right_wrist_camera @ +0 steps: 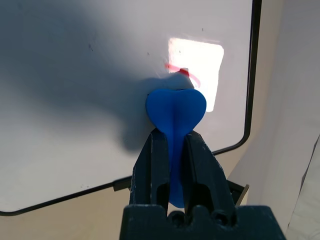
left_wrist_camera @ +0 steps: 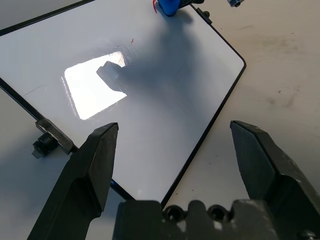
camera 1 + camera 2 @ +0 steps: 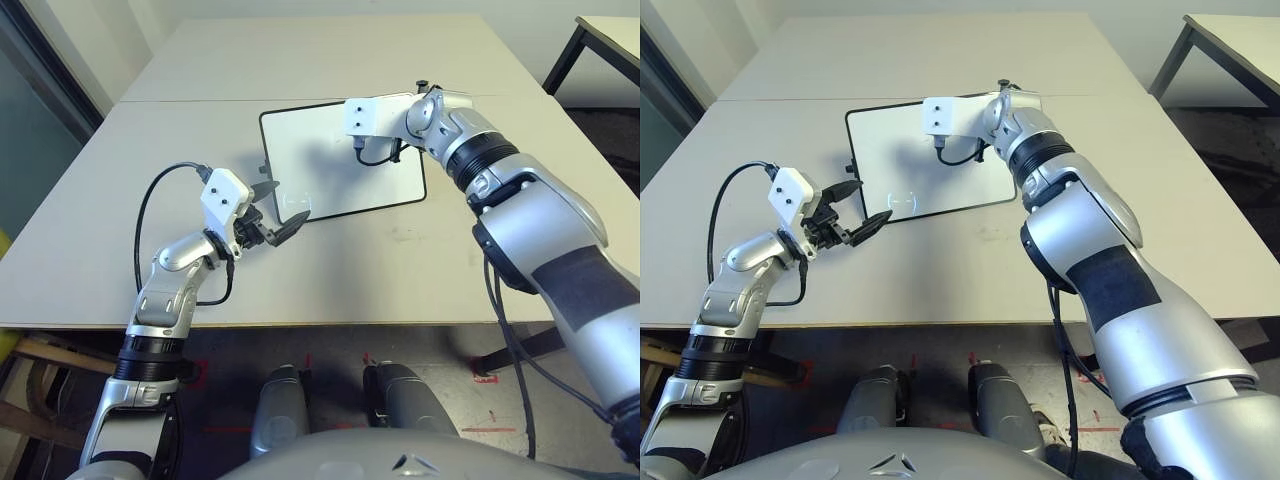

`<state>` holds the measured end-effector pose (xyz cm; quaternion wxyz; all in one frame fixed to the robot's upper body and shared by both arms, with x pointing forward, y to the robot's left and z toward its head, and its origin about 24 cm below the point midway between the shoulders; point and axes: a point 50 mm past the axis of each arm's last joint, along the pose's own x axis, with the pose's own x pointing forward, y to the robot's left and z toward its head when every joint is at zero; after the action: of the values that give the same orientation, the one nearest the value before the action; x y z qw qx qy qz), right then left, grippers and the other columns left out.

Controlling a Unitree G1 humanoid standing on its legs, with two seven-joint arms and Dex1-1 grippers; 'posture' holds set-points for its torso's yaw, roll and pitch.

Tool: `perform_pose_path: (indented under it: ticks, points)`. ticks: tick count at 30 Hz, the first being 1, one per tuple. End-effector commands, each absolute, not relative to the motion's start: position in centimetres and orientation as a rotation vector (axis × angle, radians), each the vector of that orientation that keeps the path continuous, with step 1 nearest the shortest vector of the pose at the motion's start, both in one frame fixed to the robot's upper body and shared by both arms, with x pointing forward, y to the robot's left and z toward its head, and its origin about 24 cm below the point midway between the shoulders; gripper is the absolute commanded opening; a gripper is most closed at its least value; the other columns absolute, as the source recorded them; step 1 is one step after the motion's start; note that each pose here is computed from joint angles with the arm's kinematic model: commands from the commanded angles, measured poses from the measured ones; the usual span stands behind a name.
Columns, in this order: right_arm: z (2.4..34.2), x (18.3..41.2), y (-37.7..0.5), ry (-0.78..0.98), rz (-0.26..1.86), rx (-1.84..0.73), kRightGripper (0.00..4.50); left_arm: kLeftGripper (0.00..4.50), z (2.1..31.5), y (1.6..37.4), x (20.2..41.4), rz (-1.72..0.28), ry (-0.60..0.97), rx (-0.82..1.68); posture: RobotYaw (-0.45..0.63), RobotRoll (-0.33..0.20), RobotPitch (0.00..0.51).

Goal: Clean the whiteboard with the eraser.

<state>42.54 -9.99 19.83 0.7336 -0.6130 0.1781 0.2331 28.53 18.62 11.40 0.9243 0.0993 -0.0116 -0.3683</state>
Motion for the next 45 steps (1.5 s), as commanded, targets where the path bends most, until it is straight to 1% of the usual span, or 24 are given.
perform_pose_path:
  ticks: [1, 5, 15, 18, 22, 29, 37, 45]
  points:
    - [19.7, 42.7, -11.4, 0.425, 0.466, -1.308, 0.12, 4.5, 11.3, 18.4, 28.3, -0.763, -0.02, 0.216, 0.0, 0.0, 0.059]
    - [20.3, 42.7, -11.5, 0.411, 0.451, -1.237, 0.12, 4.5, 11.3, 18.3, 28.4, -0.765, -0.019, 0.215, 0.01, 0.0, 0.059]
    - [20.7, 42.5, -9.8, 0.403, 0.515, -0.958, 0.12, 4.5, 11.2, 18.3, 28.2, -0.759, -0.019, 0.214, 0.03, 0.0, 0.06]
    - [20.8, 42.5, -9.5, 0.392, 0.503, -0.879, 0.12, 4.5, 11.2, 18.2, 28.0, -0.756, -0.018, 0.211, 0.03, 0.0, 0.062]
    - [20.6, 42.5, -9.5, 0.39, 0.471, -0.842, 0.12, 4.5, 11.1, 18.2, 27.9, -0.753, -0.016, 0.208, 0.04, 0.0, 0.064]
    - [19.9, 42.5, -9.6, 0.4, 0.429, -0.864, 0.12, 4.5, 11.0, 18.1, 27.6, -0.745, -0.014, 0.203, 0.06, 0.0, 0.068]
    - [18.0, 42.2, -10.3, 0.51, 0.433, -0.898, 0.12, 4.5, 11.0, 18.1, 27.3, -0.733, -0.013, 0.198, 0.07, 0.0, 0.074]
    - [16.7, 42.0, -12.1, 0.588, 0.428, -0.944, 0.12, 4.5, 10.8, 18.0, 27.2, -0.73, -0.012, 0.191, 0.07, 0.0, 0.075]
